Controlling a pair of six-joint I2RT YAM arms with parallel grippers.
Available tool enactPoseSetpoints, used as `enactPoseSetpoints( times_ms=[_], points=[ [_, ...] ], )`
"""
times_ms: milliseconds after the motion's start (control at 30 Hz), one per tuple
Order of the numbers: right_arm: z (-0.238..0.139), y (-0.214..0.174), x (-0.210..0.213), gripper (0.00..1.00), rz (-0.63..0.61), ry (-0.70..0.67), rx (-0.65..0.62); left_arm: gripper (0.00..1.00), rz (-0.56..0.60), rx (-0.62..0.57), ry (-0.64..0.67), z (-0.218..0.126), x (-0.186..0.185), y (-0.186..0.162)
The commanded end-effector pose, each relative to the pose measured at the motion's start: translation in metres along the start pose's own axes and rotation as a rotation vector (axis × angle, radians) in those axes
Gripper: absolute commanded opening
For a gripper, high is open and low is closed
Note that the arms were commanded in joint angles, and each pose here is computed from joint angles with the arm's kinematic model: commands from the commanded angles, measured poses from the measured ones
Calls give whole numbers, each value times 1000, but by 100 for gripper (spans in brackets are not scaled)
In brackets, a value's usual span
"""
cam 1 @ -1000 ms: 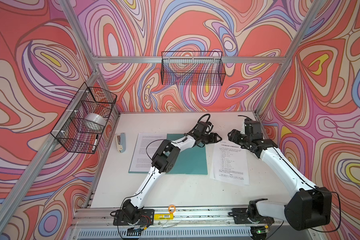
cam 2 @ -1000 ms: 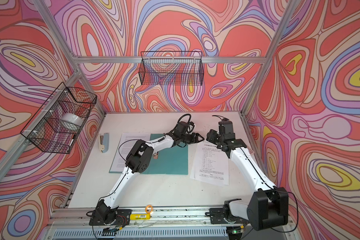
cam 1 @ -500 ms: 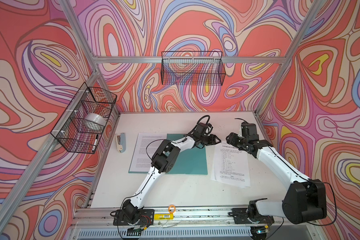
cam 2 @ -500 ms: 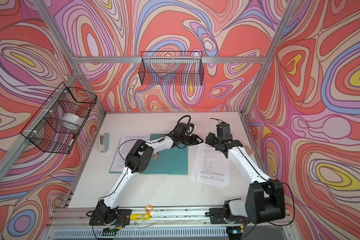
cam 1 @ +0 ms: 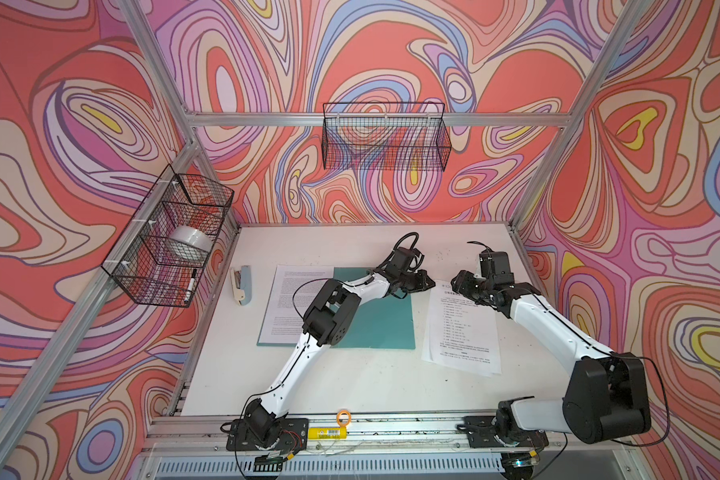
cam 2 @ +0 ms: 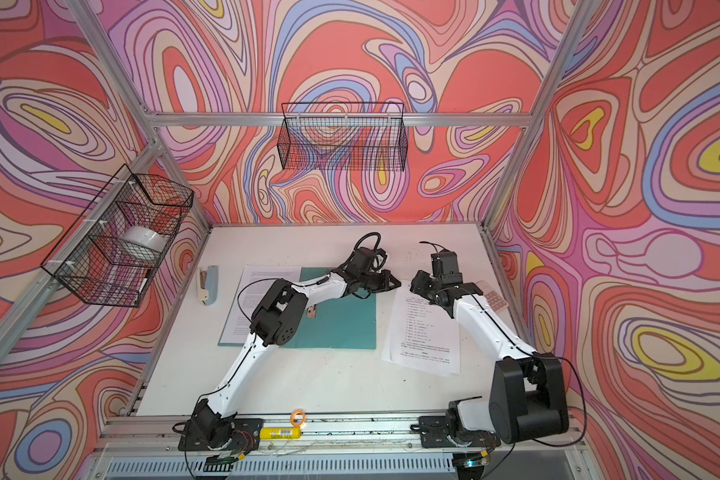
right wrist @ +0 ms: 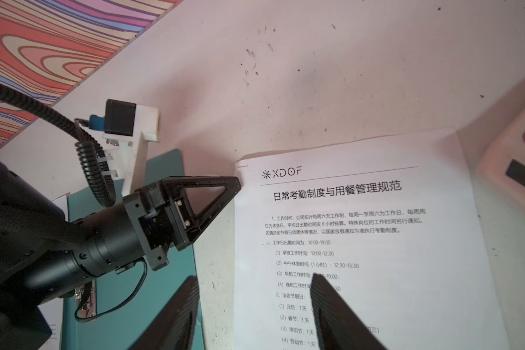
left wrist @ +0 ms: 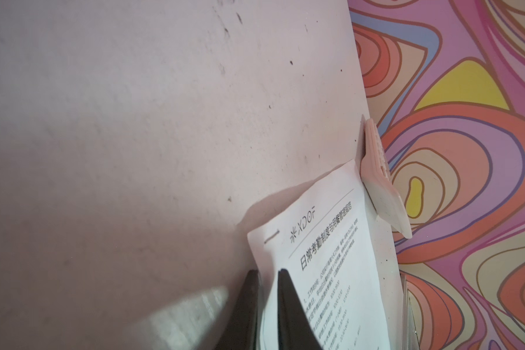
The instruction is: Put the files into the folder
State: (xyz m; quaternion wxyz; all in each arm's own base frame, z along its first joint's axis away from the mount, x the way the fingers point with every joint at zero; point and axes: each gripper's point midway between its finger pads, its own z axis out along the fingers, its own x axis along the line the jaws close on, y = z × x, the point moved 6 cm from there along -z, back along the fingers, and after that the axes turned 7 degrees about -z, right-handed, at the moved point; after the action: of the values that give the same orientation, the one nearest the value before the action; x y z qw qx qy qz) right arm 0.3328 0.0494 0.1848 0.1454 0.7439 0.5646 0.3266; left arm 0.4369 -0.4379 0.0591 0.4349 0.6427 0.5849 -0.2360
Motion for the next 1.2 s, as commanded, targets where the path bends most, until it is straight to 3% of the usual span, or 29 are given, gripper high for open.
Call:
enactPoseSetpoints(
  times_ms=[0,33,233,533,800,1000,1067,1167],
  points=[
    [0,0,-2,62,11,0,-12,4,-110,72,141,14,48,-30],
    [-1,0,-2,62,12,1,-13,0,-111,69,136,13,47,-30],
    [-6,-1,-1,61,19,9,-24,0,-82,13,37,-4,15,-21],
    [-16,-3,-1,61,31,24,-47,0,33,-40,-48,-84,-55,-27],
    [-14,-4,-3,62,43,25,-38,0,104,-86,22,-157,-72,-46],
    [-4,-5,-11,63,31,-18,-13,0,80,-76,131,-175,-50,-34],
    [0,-7,-12,63,34,-17,-1,31,65,-39,160,-166,-44,-37],
    [9,-13,-12,63,47,3,21,51,44,-13,173,-148,-35,-44]
  ],
)
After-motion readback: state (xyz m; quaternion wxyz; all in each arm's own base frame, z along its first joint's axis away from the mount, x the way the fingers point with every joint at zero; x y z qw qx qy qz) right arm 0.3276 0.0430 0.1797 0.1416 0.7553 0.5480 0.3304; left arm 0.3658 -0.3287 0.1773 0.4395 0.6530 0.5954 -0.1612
